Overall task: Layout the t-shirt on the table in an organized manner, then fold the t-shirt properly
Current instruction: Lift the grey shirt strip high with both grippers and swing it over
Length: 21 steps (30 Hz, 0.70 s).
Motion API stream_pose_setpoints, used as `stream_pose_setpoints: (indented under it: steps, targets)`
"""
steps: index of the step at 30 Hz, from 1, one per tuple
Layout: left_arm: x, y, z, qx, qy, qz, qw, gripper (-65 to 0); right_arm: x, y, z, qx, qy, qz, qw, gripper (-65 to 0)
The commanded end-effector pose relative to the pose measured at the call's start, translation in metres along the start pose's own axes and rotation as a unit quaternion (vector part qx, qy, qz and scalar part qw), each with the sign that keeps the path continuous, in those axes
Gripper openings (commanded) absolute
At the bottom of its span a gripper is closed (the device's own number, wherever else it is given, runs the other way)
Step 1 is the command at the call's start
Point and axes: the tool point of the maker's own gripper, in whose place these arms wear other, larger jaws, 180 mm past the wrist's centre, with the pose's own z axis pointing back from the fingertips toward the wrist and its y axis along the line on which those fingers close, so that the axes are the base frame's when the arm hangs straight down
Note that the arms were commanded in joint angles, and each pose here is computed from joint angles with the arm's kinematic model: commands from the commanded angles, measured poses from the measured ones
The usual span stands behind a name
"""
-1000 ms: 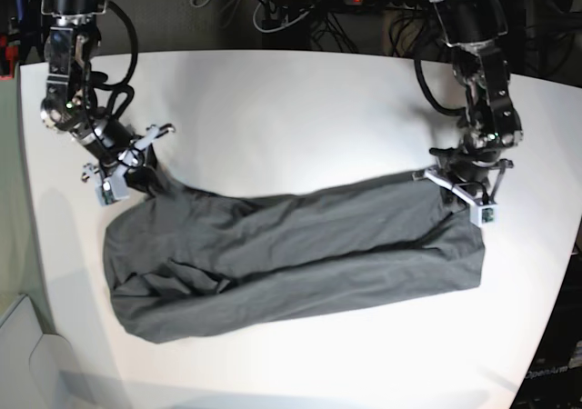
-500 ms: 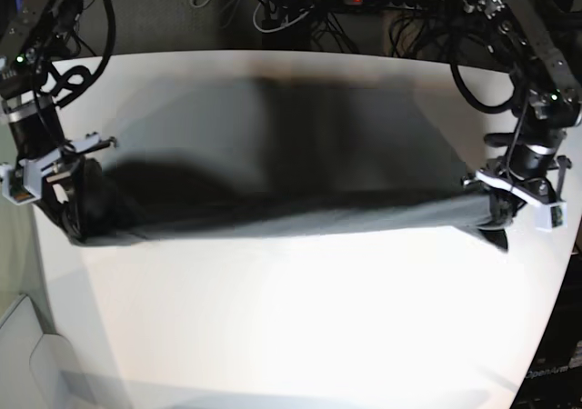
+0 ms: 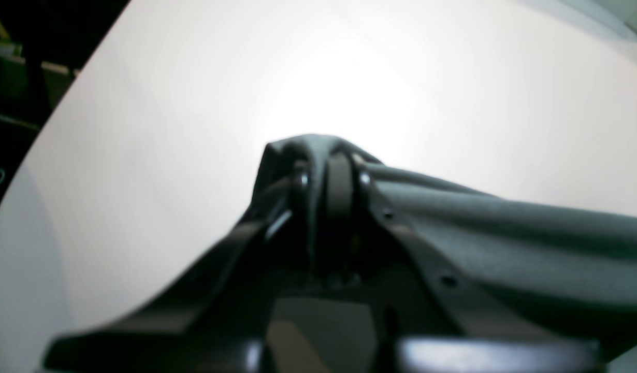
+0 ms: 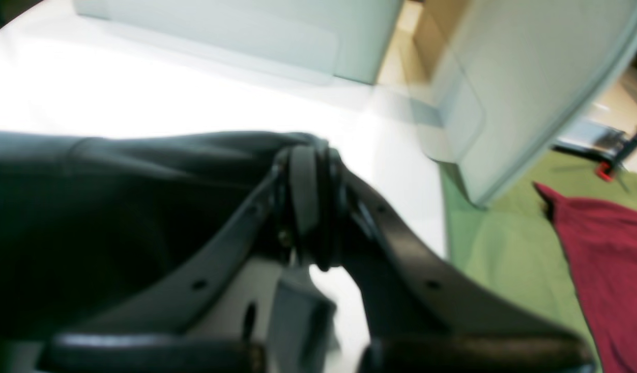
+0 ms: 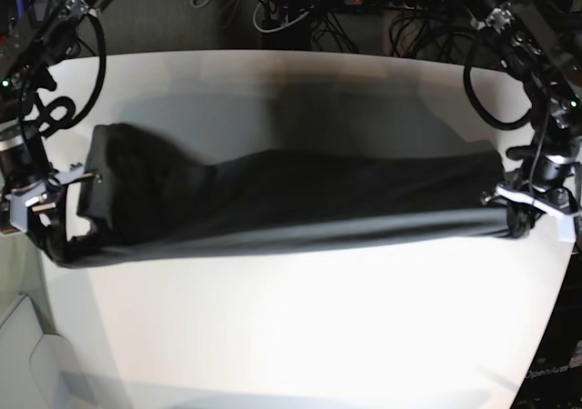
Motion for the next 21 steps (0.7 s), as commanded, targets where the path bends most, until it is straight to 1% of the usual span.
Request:
stream_pose_setpoints:
  steps: [1,4,7,10,14,17,19,21]
  targets:
    - [0.018,0.006,0.002,0.014,-0.028,-0.007,0.999,-64.8,0.024,-0.015,0.001,-0.022,-0.038,0.010,0.9990,-65.0]
    - [0.034,0.000,-0.003,0.007,-0.048,-0.003,0.999,-64.8,0.033,-0.018,-0.007,-0.022,-0.049,0.013,0.9985,-65.0]
    - [0.046,-0.018,-0.022,-0.021,-0.052,0.000,0.998,-64.8,0.052,-0.025,-0.020,-0.029,-0.069,0.011,0.9971,-65.0]
    - [0.069,-0.029,-0.039,-0.041,-0.061,-0.009,0.997,-64.8,0.074,-0.041,-0.037,-0.056,-0.076,0.028,0.9952,-65.0]
    - [0.105,-0.055,-0.059,-0.074,-0.082,-0.012,0.994,-64.8,0.098,-0.056,-0.073,-0.068,-0.079,0.032,0.9940,-65.0]
    - [0.132,-0.067,-0.069,-0.090,-0.099,-0.006,0.991,-64.8,0.119,-0.066,-0.092,-0.075,-0.085,0.044,0.9926,-65.0]
    - [0.148,-0.069,-0.076,-0.095,-0.107,0.004,0.990,-64.8,0.129,-0.075,-0.102,-0.081,-0.086,0.046,0.9919,-65.0]
    - [0.166,-0.072,-0.088,-0.104,-0.117,0.022,0.987,-64.9,0.143,-0.076,-0.120,-0.072,-0.090,0.043,0.9924,-65.0]
